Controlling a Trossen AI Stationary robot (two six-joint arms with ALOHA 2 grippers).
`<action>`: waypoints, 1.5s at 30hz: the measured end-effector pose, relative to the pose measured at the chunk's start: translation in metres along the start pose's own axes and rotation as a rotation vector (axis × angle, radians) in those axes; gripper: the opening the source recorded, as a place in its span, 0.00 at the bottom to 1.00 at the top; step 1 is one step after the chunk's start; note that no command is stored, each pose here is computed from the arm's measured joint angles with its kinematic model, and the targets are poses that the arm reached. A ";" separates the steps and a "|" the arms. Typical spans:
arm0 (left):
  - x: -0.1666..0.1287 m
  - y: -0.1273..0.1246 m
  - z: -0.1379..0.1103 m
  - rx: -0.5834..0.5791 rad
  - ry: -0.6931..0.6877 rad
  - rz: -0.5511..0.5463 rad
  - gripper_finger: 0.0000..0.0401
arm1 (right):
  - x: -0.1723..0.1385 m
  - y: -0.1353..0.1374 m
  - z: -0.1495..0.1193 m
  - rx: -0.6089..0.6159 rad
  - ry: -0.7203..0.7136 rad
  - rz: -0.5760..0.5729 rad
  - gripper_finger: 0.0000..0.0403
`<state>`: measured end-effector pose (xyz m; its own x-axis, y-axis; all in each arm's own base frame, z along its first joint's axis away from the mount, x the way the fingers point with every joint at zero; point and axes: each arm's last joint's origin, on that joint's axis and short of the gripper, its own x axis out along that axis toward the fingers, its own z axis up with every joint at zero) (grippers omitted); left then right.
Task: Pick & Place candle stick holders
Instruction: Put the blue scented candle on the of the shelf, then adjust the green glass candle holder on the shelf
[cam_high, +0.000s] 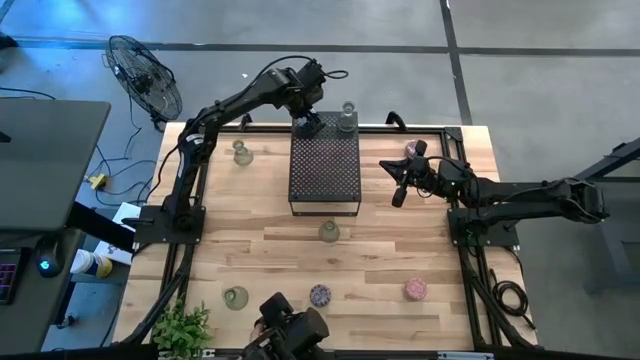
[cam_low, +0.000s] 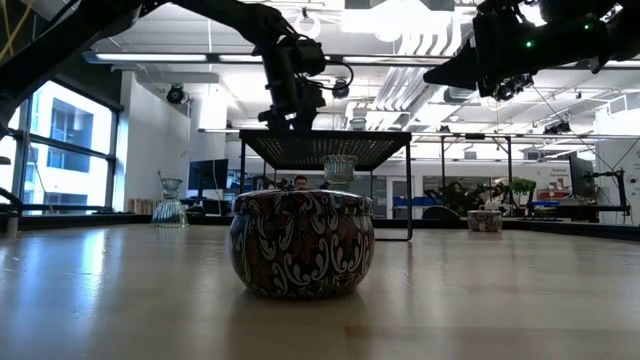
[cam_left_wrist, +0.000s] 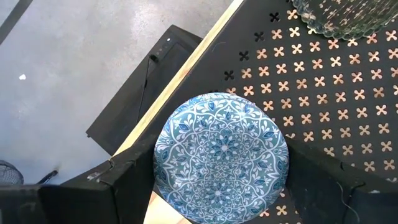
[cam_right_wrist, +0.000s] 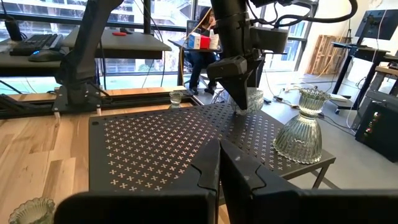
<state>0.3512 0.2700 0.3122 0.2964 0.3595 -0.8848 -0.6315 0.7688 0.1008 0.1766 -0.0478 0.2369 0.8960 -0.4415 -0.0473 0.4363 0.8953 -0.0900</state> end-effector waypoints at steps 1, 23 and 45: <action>0.000 0.000 0.000 0.002 0.000 0.000 0.73 | 0.000 0.000 0.000 0.000 0.000 0.001 0.00; 0.001 0.000 -0.001 0.074 0.010 -0.002 0.97 | 0.000 0.000 0.000 0.000 0.000 0.000 0.00; -0.101 0.009 -0.031 0.231 -0.035 -0.284 0.84 | 0.057 -0.047 0.000 0.111 0.114 -0.156 0.00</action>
<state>0.2928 0.2244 0.3879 0.4637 0.1297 -0.8764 -0.3437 0.9381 -0.0430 0.2067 -0.1148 0.2382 0.8047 -0.5733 -0.1544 0.5808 0.8140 0.0045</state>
